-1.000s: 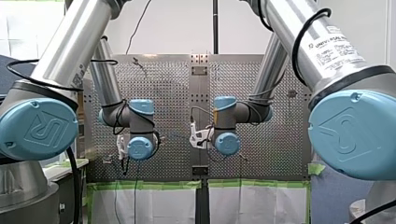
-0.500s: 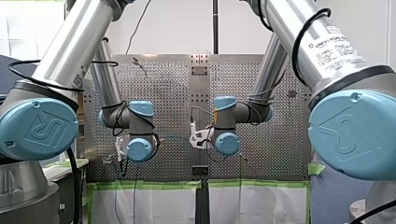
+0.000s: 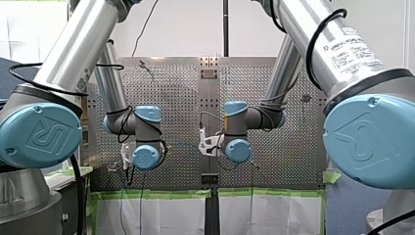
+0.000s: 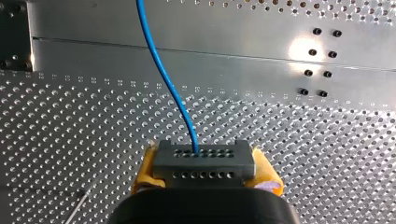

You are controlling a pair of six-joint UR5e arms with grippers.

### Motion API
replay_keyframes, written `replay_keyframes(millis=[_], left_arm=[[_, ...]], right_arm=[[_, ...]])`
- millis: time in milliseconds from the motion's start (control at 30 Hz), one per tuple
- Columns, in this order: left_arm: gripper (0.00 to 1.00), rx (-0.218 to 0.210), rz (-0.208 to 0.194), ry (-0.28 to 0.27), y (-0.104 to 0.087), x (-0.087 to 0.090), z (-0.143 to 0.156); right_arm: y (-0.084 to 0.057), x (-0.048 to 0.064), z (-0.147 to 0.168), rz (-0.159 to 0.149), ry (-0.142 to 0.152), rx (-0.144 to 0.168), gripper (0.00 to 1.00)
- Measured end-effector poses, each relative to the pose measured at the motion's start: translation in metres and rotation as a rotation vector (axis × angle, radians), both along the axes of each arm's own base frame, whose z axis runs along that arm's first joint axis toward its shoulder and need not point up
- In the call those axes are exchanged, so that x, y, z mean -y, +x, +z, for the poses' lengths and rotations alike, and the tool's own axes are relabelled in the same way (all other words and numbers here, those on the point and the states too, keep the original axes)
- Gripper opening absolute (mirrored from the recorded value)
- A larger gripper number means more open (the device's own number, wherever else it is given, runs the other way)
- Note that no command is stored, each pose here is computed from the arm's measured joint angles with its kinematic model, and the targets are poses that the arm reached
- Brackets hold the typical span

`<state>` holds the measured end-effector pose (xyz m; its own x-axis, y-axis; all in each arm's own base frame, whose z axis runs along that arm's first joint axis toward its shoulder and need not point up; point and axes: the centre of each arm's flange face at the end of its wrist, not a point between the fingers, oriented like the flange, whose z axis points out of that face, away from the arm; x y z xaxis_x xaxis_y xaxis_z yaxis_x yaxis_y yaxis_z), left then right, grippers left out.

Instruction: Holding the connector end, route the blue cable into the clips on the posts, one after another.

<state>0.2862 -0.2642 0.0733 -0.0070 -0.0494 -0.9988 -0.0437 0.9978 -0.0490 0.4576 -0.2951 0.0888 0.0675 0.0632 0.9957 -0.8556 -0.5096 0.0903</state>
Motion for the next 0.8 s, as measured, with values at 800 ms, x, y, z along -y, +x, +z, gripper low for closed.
replay_keyframes(millis=[800], left_arm=[[0.00, 0.000, 0.000, 0.000, 0.000, 0.000, 0.000]], right_arm=[[-0.026, -0.023, -0.076, -0.077, 0.184, -0.193, 0.00]])
